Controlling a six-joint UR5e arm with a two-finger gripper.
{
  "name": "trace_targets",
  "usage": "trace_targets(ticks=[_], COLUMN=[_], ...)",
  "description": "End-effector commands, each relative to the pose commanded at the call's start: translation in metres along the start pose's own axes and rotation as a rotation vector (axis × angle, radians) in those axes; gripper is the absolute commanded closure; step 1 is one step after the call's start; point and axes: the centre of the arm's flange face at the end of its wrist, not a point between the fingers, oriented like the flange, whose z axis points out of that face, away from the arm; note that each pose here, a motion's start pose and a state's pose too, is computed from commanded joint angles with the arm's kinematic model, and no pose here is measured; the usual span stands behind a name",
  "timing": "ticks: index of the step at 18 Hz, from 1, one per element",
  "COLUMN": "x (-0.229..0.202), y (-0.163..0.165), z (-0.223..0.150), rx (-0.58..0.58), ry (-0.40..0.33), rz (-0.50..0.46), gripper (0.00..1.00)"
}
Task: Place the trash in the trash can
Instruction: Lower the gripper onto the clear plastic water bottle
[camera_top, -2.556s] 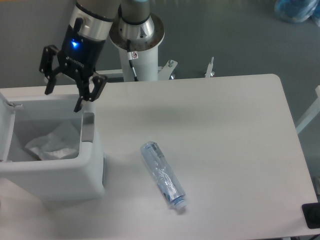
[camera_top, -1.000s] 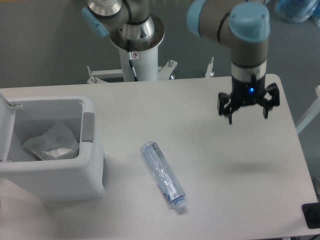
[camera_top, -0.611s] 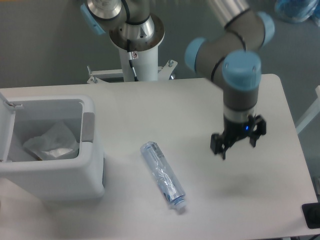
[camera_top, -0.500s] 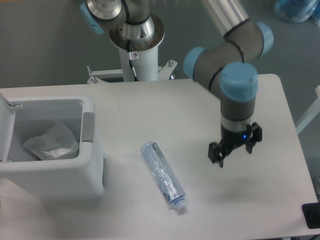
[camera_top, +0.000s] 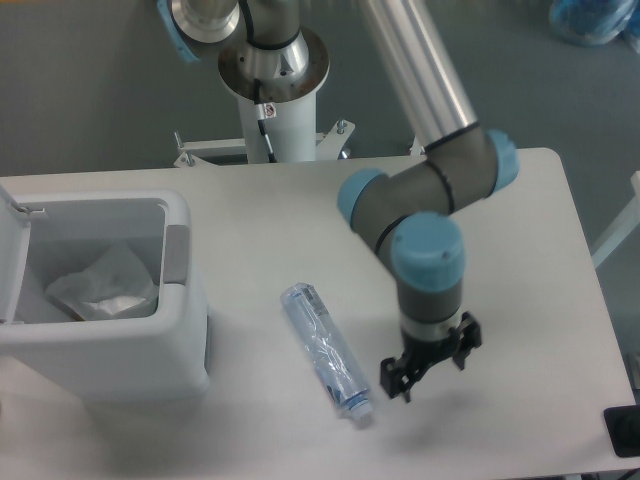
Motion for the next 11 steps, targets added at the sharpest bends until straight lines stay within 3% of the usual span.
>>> trace_targets(ticks=[4, 11], x=[0.03, 0.043], y=[0.005, 0.004], z=[0.021, 0.031], rx=[-0.022, -0.028], ry=[0.011, 0.016], rz=[0.039, 0.056], gripper=[0.0, 0.0])
